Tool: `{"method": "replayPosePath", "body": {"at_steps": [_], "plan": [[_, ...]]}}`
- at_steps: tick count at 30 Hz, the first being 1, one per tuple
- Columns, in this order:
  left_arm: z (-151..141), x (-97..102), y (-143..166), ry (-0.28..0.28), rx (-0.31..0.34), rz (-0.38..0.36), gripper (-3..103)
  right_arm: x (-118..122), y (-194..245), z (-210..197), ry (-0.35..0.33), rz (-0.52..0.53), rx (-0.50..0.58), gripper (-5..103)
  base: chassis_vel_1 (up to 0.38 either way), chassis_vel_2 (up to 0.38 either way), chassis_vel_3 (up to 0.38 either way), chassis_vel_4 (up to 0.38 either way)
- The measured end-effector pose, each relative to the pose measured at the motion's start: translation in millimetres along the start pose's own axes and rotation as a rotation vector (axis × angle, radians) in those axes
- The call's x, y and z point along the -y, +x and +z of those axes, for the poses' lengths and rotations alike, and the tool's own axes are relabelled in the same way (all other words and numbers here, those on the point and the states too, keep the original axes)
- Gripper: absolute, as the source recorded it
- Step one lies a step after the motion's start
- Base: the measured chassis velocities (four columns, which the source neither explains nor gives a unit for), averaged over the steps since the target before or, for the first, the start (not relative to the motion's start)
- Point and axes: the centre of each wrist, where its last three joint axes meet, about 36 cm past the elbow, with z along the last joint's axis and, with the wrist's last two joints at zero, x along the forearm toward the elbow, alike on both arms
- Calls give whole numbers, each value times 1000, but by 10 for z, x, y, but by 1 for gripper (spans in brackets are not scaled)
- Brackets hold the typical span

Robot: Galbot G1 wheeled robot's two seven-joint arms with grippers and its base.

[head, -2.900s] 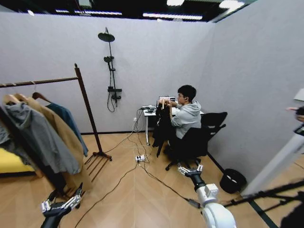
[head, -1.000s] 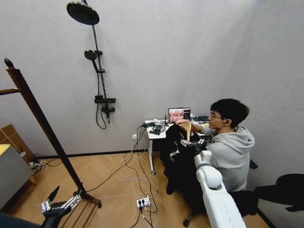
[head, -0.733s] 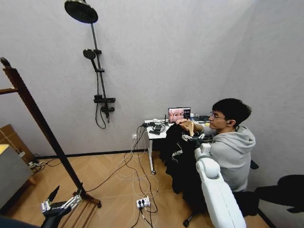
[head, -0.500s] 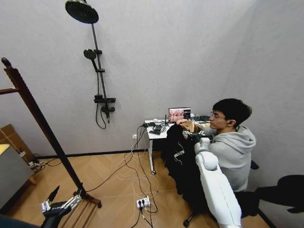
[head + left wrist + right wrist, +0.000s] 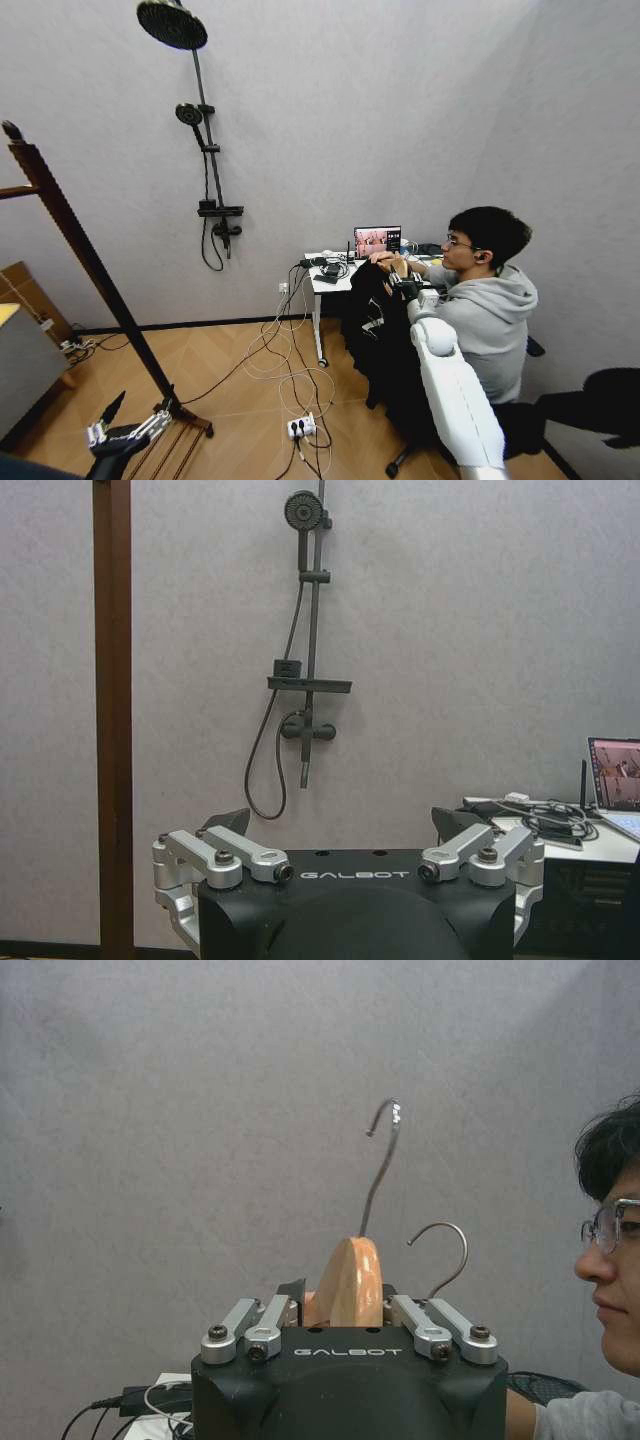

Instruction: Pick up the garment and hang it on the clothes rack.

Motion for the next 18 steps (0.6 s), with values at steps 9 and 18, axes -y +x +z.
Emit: {"method": "replayPosePath", "body": {"at_steps": [9,18], "plan": [[0,0,0,0,0,0,100,-25,66,-16,-1,-9,2,10,0,0,0,0],[0,0,0,0,0,0,100,-170,362,-116,-12,-85,34,10,0,0,0,0]]}}
